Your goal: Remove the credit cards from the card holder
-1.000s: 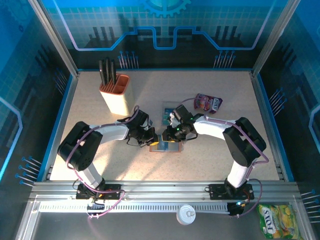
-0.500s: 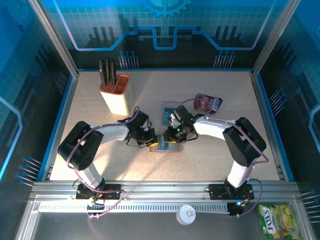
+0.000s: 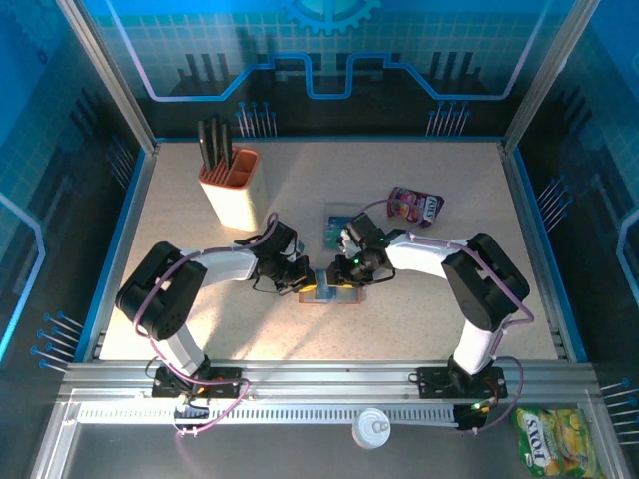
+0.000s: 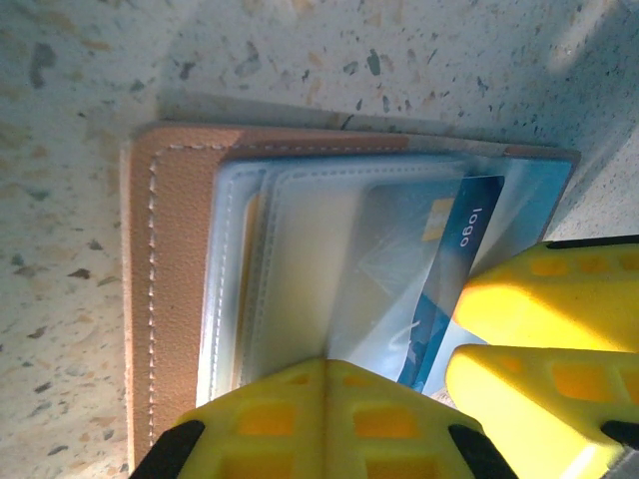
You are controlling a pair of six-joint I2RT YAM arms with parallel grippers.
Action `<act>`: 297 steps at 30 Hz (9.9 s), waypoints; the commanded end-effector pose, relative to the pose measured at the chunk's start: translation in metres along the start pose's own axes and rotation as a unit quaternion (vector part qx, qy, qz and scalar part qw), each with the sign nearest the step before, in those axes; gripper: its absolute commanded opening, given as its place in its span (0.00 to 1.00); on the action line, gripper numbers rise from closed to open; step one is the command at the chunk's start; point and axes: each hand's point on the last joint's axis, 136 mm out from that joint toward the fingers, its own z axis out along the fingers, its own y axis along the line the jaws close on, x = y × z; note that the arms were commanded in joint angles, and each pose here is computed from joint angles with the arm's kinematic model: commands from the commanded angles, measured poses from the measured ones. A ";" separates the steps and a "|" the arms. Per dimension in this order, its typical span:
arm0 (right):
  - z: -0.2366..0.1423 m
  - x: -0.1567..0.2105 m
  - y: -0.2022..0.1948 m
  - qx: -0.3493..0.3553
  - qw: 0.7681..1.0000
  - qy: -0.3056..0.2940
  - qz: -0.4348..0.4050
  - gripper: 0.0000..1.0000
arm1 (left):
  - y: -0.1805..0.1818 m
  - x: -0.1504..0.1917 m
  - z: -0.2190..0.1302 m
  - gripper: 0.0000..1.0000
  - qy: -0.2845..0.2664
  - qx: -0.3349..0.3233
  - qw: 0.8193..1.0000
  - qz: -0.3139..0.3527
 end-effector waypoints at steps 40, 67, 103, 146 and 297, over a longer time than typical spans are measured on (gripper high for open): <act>-0.021 0.001 -0.009 -0.019 0.999 -0.018 0.020 0.19 | 0.017 0.010 0.005 0.02 0.018 -0.028 0.999 -0.011; -0.019 -0.001 0.000 -0.047 0.999 -0.017 0.022 0.16 | 0.010 0.007 0.002 0.02 0.013 -0.019 1.000 -0.007; -0.006 0.002 -0.024 -0.024 0.999 -0.002 0.042 0.29 | -0.001 0.011 0.013 0.01 0.033 -0.042 0.999 0.003; -0.014 -0.001 0.000 -0.087 0.995 -0.011 0.042 0.13 | -0.004 0.011 0.009 0.01 0.028 -0.037 0.999 0.009; -0.074 -0.085 0.032 0.129 0.948 -0.114 -0.269 0.24 | 0.037 0.002 -0.017 0.05 -0.011 -0.025 0.999 -0.032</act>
